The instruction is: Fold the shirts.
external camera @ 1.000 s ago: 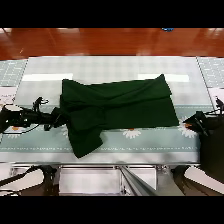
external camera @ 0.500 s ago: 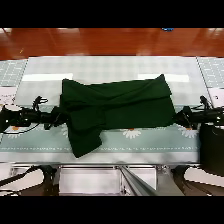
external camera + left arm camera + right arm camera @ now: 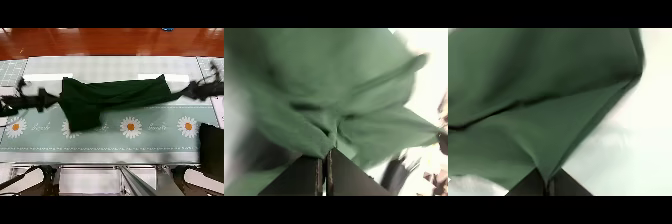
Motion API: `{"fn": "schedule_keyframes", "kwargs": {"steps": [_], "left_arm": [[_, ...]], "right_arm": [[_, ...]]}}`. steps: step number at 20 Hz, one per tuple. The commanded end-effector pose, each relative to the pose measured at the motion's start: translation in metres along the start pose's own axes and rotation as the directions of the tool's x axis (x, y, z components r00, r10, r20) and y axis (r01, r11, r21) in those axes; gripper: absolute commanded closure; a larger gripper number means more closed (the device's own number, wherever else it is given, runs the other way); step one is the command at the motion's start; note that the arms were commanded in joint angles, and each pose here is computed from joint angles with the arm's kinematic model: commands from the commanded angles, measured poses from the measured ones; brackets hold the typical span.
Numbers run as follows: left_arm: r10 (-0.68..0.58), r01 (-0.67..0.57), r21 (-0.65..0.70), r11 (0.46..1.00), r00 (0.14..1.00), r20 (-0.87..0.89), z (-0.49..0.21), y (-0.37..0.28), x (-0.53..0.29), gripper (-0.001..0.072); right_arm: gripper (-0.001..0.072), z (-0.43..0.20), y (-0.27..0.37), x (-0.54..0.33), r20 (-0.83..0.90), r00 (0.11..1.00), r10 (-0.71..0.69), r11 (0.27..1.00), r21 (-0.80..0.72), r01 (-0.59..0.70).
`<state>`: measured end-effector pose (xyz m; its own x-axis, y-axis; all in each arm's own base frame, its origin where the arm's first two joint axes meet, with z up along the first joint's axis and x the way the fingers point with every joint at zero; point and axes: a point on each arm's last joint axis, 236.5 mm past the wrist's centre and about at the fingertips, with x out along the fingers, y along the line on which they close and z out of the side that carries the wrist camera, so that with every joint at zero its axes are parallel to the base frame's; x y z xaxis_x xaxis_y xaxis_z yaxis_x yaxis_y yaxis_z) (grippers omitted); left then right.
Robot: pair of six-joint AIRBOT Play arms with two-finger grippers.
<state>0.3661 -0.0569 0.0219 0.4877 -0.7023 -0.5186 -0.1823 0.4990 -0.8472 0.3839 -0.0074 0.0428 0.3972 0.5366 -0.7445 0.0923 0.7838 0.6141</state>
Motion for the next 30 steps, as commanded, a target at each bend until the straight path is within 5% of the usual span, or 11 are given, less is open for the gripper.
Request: {"fn": "schedule_keyframes", "kwargs": {"steps": [1, 7, 12, 17, 21, 25, 28, 30], "left_arm": [[-0.186, 0.137, 0.269, 0.953, 0.968, 0.165, 0.046, -0.121, -0.065, 0.0676], [-0.324, -0.044, 0.646, 0.762, 0.838, 0.439, 0.059, -0.301, -0.216, 0.0676], [-0.207, -0.452, 0.622, 0.639, 0.677, 0.706, 0.013, -0.34, -0.303, 0.0677], [-0.256, -0.675, 0.527, 0.517, 0.465, 0.847, -0.074, -0.371, -0.356, 0.0677], [-0.288, -0.713, 0.489, 0.503, 0.396, 0.872, -0.145, -0.363, -0.396, 0.0676], [-0.281, -0.704, 0.362, 0.611, 0.235, 0.931, -0.163, -0.342, -0.452, 0.0676], [-0.176, -0.694, 0.349, 0.63, 0.31, 0.934, -0.14, -0.324, -0.43, 0.0676], [-0.091, -0.645, 0.411, 0.644, 0.468, 0.879, -0.109, -0.307, -0.377, 0.0676]], "right_arm": [[0.0691, 0.069, 0.078, -0.1, 0.28, 0.96, -0.012, 0.98, -0.189, 0.068], [0.0691, 0.086, 0.208, -0.265, 0.66, 0.747, 0.076, 0.897, -0.373, 0.239], [0.0691, 0.024, 0.267, -0.354, 0.831, 0.543, 0.121, 0.822, -0.39, 0.414], [0.0691, -0.038, 0.268, -0.395, 0.902, 0.431, 0.034, 0.761, -0.303, 0.573], [0.0691, -0.08, 0.256, -0.397, 0.898, 0.437, -0.046, 0.753, -0.256, 0.606], [0.0691, -0.095, 0.257, -0.401, 0.895, 0.445, -0.024, 0.77, -0.267, 0.58], [0.0691, -0.086, 0.239, -0.382, 0.854, 0.516, -0.076, 0.783, -0.269, 0.561], [0.0691, -0.072, 0.224, -0.347, 0.792, 0.602, -0.103, 0.804, -0.29, 0.52]]}}
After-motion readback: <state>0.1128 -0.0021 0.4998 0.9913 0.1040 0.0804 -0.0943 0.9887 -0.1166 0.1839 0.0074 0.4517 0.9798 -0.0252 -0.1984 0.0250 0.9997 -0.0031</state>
